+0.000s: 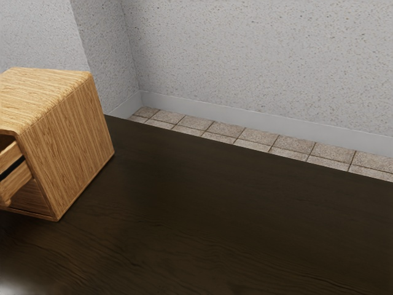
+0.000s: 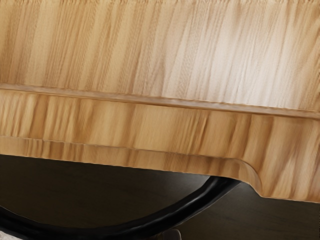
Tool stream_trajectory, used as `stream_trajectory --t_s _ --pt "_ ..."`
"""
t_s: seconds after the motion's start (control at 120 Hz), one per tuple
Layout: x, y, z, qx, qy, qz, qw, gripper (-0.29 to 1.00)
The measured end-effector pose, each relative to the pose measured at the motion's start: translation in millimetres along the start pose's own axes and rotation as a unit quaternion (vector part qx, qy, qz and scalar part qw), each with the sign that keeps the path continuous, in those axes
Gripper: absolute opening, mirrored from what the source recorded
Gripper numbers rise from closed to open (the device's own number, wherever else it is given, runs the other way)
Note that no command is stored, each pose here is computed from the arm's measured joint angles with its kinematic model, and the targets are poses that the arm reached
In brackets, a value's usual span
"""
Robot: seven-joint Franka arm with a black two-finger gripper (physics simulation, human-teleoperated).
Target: Push the drawer handle with one arm to close the drawer
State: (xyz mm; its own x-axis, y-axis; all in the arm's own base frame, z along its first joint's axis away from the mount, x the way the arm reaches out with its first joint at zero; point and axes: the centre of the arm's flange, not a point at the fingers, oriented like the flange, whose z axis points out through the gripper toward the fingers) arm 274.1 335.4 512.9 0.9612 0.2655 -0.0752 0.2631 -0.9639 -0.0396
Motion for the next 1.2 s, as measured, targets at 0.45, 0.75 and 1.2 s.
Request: stream_trajectory --t_s 0.45,0.75,1.2 --pt "29 0 0 0.0 0.0 -0.003 1.0 -0.08" --pt "50 11 -4 0.0 0.005 0.006 1.0 -0.07" --pt "82 11 -5 0.003 0.006 0.008 1.0 -0.09"
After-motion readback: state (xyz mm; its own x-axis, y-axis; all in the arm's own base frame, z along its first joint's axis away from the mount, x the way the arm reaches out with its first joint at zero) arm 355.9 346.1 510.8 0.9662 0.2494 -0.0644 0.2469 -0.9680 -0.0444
